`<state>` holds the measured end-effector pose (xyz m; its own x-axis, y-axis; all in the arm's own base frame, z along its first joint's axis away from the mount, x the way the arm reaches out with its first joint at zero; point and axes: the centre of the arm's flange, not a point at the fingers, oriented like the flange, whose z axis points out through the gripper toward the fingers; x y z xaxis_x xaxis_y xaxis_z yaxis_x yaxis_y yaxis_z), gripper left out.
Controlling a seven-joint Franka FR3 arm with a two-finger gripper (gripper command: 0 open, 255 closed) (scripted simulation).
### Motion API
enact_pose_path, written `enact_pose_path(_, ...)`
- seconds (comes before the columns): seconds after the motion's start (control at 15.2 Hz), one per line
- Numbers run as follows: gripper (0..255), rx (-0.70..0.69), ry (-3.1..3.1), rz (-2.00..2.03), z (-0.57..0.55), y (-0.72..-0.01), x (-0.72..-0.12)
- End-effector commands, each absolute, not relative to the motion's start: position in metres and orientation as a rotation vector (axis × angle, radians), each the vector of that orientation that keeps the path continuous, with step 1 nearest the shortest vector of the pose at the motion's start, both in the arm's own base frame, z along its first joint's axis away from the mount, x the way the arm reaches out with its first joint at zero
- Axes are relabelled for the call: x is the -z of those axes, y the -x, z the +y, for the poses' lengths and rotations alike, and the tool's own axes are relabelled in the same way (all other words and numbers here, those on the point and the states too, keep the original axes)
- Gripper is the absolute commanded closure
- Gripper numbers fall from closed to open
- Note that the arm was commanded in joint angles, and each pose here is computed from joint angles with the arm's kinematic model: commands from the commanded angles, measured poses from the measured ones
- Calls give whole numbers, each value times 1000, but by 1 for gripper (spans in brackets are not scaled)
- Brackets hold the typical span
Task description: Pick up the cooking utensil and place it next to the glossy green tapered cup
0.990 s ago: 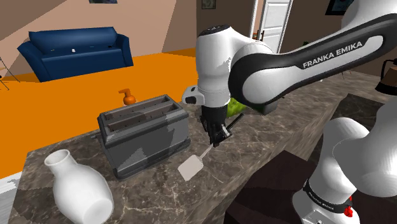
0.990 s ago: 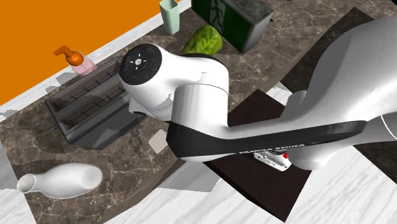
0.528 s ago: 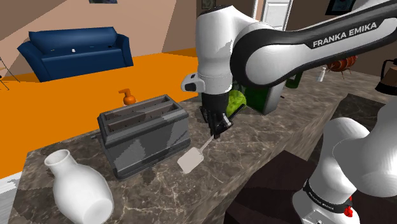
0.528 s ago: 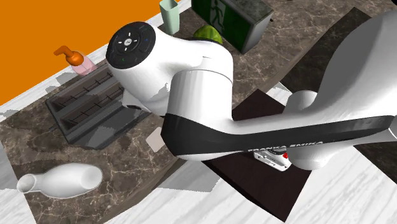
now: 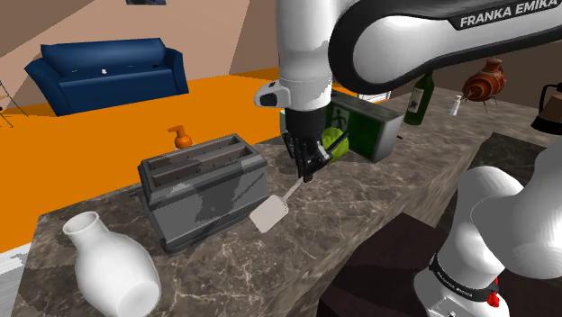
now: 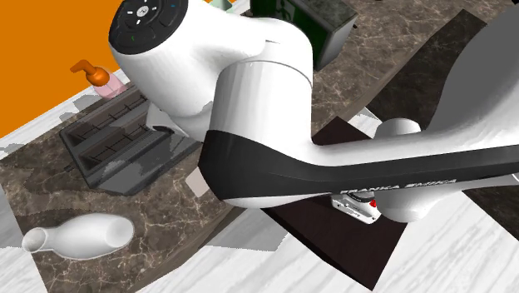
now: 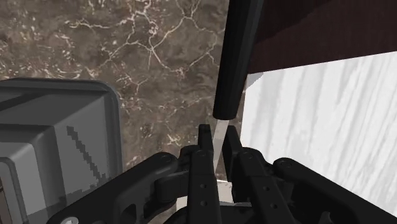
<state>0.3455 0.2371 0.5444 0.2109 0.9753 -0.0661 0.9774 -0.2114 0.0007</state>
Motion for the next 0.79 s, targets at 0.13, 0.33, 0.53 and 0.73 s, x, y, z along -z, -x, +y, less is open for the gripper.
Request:
enact_pose_path(0.13,255,80,-2411,1946,227,-354,-559)
enact_pose_path(0.33,255,80,-2411,1946,199,-382,-559)
enact_pose_path(0.53,255,80,-2411,1946,171,-409,-559)
enact_pose_path(0.73,255,80,-2411,1946,142,-437,-559)
